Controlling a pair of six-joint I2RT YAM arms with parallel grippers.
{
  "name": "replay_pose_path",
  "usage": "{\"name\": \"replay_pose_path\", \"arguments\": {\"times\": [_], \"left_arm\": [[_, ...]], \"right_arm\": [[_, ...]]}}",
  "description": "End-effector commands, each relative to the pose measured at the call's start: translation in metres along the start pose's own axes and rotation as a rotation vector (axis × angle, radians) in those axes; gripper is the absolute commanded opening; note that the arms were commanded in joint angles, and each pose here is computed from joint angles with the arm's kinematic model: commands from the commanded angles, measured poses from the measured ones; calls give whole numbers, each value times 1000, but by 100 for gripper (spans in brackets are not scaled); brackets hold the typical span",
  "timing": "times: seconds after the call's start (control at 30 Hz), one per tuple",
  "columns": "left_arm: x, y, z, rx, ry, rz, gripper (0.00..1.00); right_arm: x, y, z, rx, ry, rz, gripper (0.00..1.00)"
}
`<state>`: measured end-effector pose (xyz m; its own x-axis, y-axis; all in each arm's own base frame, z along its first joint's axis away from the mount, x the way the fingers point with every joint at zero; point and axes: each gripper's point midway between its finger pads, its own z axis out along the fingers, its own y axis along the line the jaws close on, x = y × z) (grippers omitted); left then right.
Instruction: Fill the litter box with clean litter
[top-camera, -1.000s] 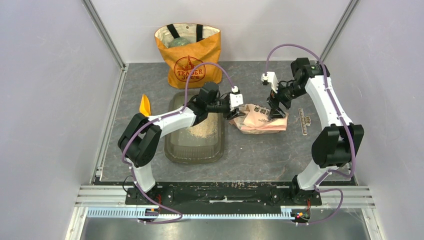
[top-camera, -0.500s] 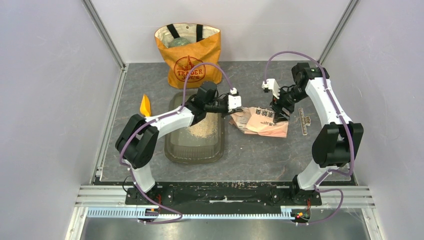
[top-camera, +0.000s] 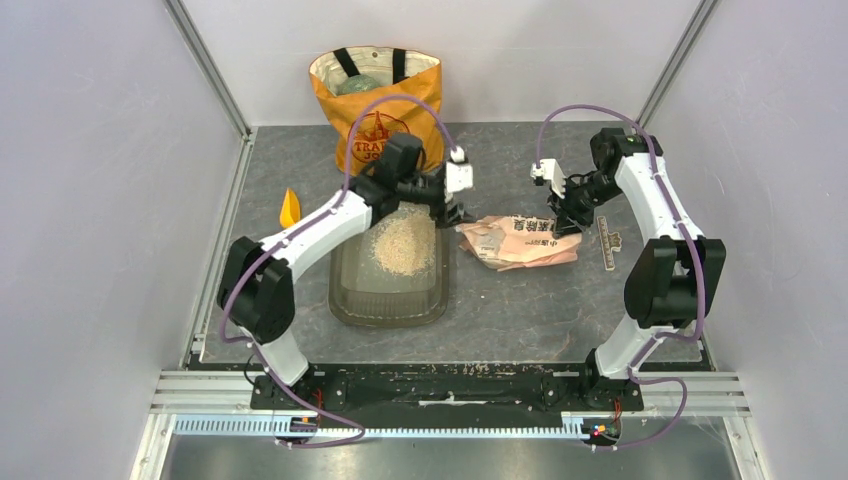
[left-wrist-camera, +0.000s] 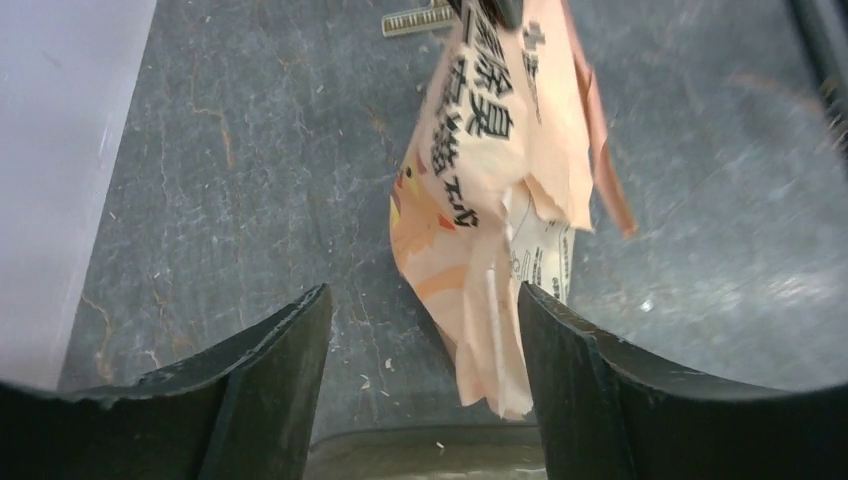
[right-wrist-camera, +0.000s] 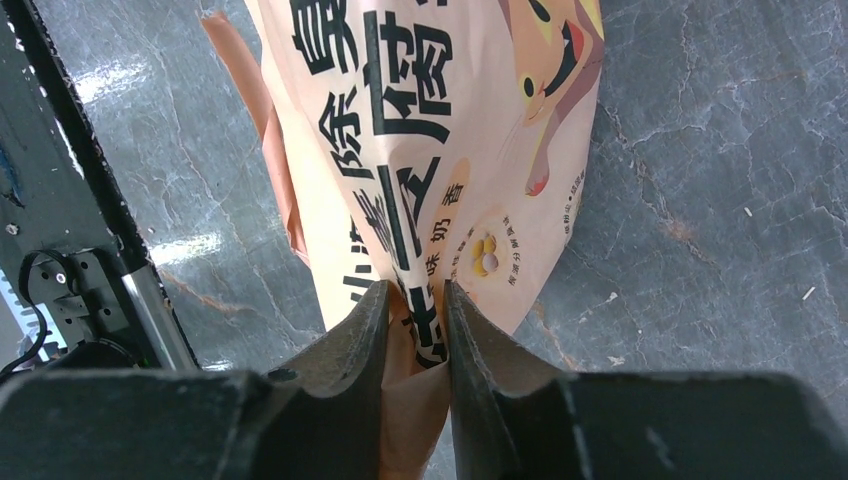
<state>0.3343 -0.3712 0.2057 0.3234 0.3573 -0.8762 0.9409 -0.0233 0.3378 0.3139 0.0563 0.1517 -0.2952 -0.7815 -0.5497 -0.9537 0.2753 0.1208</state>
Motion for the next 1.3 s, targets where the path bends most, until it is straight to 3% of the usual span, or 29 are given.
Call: {"name": "replay_pose_path", "arguments": {"times": [0.0,0.17,0.27,0.4,0.57,0.67,0.87,1.0,1.17,1.27], "left_arm": [[-45,-6,-37,60,-17,-423,75],[-46,9,-13,142,45,-755,84],[-48,-2,-10,191,22,-725,86],[-36,-4,6,129,6,-625,90],[-12,-12,34,209,89,-754,83],[-5,-20,30,209,79,-648,82],[-10,-14,30,14,-22,-298,90],[-14,-4,47,-74,-39,-136,87],[-14,8,62,-155,-74,-23,77],[-14,7,65,-174,-79,64,53]], "right_arm": [[19,-1,-6,17,70,-12,29],[20,3,-5,22,66,-20,29],[20,1,-4,19,68,-11,29],[21,2,-3,11,68,-8,30],[23,1,-3,11,72,-10,31],[23,1,-3,8,76,-6,31],[16,8,-3,-46,47,23,27],[13,11,-3,-68,36,26,26],[13,15,-3,-101,37,41,30],[13,16,-3,-109,35,44,31]]}}
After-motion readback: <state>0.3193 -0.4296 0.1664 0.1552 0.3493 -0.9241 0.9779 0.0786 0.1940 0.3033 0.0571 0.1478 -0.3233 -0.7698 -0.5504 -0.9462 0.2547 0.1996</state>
